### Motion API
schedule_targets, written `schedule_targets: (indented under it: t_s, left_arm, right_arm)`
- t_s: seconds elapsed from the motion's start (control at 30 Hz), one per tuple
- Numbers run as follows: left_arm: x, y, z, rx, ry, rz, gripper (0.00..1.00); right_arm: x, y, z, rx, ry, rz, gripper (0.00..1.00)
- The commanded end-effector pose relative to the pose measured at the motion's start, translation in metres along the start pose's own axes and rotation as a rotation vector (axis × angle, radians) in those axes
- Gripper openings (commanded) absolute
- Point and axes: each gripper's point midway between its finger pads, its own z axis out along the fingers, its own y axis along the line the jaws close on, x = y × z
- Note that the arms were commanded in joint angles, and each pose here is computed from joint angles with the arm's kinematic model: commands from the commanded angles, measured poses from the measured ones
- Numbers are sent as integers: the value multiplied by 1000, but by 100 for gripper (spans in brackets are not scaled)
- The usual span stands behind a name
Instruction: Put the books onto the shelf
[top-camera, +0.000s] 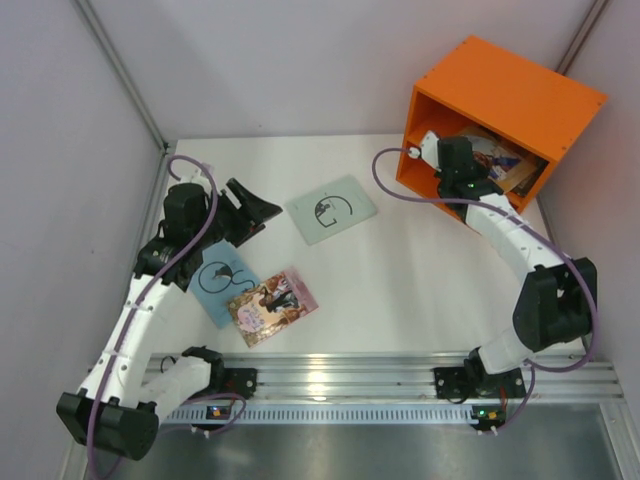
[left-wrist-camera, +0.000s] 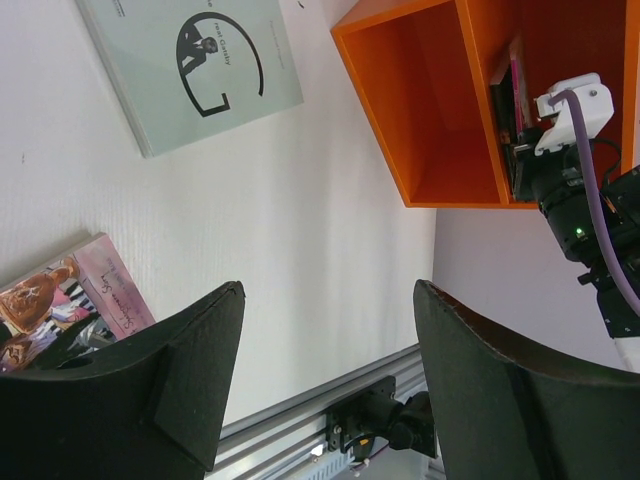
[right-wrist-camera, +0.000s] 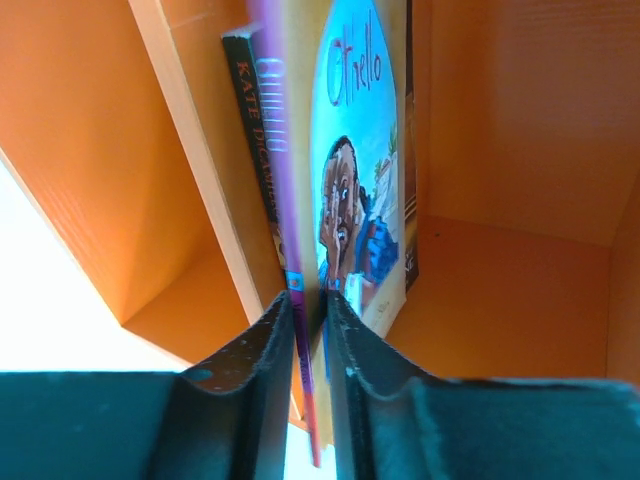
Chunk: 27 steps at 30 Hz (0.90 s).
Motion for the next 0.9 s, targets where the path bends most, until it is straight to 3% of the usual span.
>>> schedule_targets:
  t_s: [0.0, 0.33, 0.53, 0.87]
  left_arm:
    - [0, -4, -6, 19, -12, 28, 74]
    - [-5, -5, -8, 11, -33, 32, 73]
    - [-4, -5, -9, 24, -45, 18, 74]
    - [-3, -4, -6, 20, -32, 16, 73]
  right_arm:
    - [8, -21, 3, 60, 39, 42, 16]
    - [27, -34, 9, 108, 97, 91, 13]
    - [35, -45, 3, 140, 143, 125, 23]
    - [43, -43, -6, 120, 163, 154, 29]
